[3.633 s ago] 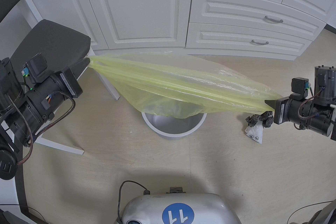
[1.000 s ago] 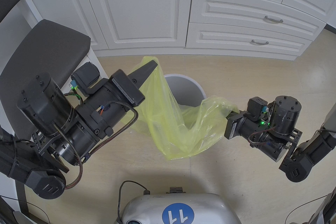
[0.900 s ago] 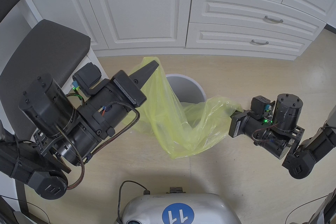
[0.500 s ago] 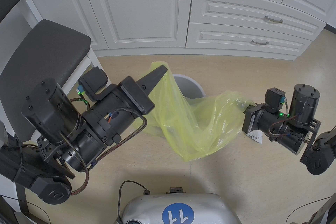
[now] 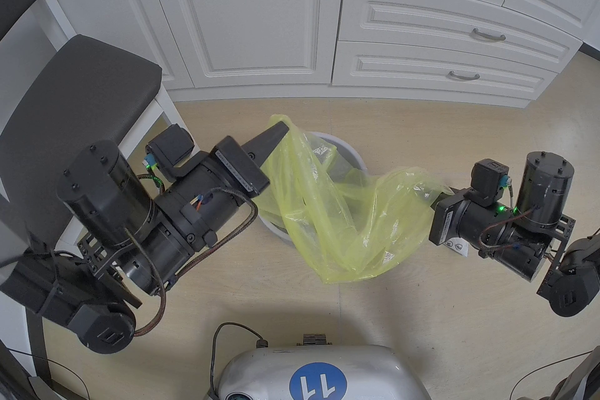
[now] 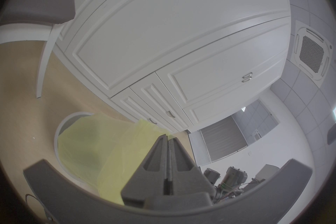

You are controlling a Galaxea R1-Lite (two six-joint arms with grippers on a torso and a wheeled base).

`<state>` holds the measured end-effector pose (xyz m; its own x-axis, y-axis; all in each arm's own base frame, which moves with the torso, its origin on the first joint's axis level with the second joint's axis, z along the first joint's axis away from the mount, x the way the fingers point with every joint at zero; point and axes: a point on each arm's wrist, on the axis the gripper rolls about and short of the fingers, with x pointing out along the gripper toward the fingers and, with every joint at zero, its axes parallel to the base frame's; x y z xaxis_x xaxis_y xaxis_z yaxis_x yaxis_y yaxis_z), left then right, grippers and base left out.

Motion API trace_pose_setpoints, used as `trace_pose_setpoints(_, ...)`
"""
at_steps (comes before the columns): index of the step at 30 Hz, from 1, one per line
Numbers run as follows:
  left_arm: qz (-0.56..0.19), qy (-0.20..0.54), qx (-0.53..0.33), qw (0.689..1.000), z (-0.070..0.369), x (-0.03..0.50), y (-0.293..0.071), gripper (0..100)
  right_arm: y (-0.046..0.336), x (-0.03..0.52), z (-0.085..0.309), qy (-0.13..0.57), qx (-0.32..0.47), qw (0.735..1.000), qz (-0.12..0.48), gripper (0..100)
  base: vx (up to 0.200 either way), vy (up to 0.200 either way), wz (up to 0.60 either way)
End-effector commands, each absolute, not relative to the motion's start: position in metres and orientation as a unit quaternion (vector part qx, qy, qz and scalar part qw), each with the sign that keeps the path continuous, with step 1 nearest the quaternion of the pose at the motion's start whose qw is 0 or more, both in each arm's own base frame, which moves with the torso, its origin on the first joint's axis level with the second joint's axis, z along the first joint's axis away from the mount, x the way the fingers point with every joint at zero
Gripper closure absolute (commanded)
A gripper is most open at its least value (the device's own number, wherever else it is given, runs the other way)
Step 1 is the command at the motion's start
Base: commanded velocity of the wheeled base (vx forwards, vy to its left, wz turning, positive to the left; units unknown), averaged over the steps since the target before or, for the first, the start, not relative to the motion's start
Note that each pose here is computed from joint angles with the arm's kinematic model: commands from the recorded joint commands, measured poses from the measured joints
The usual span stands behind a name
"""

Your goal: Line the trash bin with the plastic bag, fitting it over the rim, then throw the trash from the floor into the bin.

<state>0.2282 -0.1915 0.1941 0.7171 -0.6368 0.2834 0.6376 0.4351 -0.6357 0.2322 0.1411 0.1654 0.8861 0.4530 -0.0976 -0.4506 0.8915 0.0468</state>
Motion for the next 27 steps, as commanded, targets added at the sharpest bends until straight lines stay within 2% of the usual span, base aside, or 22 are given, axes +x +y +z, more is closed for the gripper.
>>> trace_pose_setpoints(1,-0.324,-0.007,-0.389,0.862,0.165,0.276,-0.179,100,0.169,0.261,0.136,0.066,0.04,0.967,0.242,100,0.0,0.0,0.0)
trace_pose_setpoints(4,-0.311,-0.017,-0.391,0.866,0.165,0.285,-0.171,100,0.186,0.259,0.132,0.041,0.081,0.96,0.265,100,0.0,0.0,0.0)
trace_pose_setpoints(5,-0.304,-0.021,-0.389,0.869,0.167,0.288,-0.162,100,0.204,0.256,0.125,0.021,0.116,0.95,0.29,100,0.0,0.0,0.0)
trace_pose_setpoints(8,-0.301,-0.025,-0.381,0.874,0.17,0.285,-0.151,100,0.229,0.255,0.11,0.002,0.141,0.937,0.319,100,0.0,0.0,0.0)
trace_pose_setpoints(10,-0.3,-0.024,-0.38,0.875,0.17,0.282,-0.147,100,0.236,0.256,0.104,0.002,0.145,0.935,0.325,100,0.0,0.0,0.0)
trace_pose_setpoints(12,-0.33,-0.019,-0.366,0.87,0.177,0.27,-0.138,100,0.251,0.258,0.084,0.021,0.158,0.932,0.326,100,0.0,0.0,0.0)
trace_pose_setpoints(18,-0.345,0.0,-0.358,0.868,0.171,0.269,-0.131,100,0.251,0.265,0.078,0.026,0.169,0.933,0.317,100,0.0,0.0,0.0)
trace_pose_setpoints(27,-0.327,0.019,-0.36,0.874,0.15,0.292,-0.142,100,0.221,0.303,0.09,-0.011,0.182,0.946,0.268,100,0.0,0.0,0.0)
